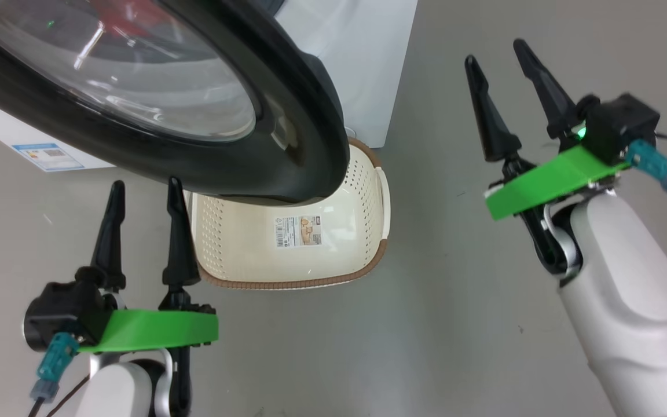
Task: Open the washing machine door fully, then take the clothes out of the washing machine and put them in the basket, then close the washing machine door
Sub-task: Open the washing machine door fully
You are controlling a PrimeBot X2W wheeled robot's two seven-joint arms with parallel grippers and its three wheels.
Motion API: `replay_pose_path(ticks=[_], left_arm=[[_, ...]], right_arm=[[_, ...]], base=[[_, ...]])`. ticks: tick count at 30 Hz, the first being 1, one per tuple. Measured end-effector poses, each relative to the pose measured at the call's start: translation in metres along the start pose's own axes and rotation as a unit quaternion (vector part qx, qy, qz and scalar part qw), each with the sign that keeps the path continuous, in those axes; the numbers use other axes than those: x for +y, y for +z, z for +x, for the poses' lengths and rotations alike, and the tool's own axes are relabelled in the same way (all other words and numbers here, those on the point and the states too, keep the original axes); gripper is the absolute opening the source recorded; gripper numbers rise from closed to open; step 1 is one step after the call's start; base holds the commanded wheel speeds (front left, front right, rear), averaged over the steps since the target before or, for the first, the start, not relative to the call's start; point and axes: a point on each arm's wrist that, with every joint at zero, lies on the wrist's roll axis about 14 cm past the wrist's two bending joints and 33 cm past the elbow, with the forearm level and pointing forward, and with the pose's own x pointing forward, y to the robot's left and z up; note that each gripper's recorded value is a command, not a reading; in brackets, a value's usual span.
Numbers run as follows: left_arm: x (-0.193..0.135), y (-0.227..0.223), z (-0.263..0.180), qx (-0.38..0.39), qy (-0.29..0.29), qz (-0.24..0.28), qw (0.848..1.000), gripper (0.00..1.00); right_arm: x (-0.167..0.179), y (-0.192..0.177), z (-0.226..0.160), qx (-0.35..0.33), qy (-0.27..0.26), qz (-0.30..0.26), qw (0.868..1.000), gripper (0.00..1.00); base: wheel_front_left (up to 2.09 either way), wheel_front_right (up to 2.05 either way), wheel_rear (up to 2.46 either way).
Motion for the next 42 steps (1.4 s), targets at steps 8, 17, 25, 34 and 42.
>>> replay_pose_path(ticks=[8, 17, 25, 34, 42], left_arm=[[0.001, 0.018, 0.004, -0.029, 0.002, 0.002, 1.000, 1.00], [0.000, 0.019, 0.003, -0.031, 0.002, 0.006, 0.999, 1.00], [-0.002, 0.018, 0.003, -0.029, -0.002, 0.005, 1.000, 1.00], [0.000, 0.017, 0.002, -0.028, 0.001, 0.007, 1.000, 1.00], [0.001, 0.015, 0.000, -0.025, 0.003, 0.009, 1.000, 1.00]], right_arm=[[0.000, 0.011, -0.016, -0.029, -0.006, -0.045, 0.999, 1.00], [-0.009, 0.006, -0.045, -0.030, -0.031, -0.030, 0.999, 1.00], [-0.007, 0.007, -0.056, -0.033, -0.032, -0.029, 0.999, 1.00], [-0.008, 0.002, -0.061, -0.027, -0.038, -0.018, 0.999, 1.00], [-0.009, -0.003, -0.064, -0.022, -0.041, -0.007, 0.999, 1.00]], base=[[0.00, 0.00, 0.00], [0.00, 0.00, 0.00], [0.00, 0.00, 0.00], [0.00, 0.00, 0.00], [0.00, 0.00, 0.00]])
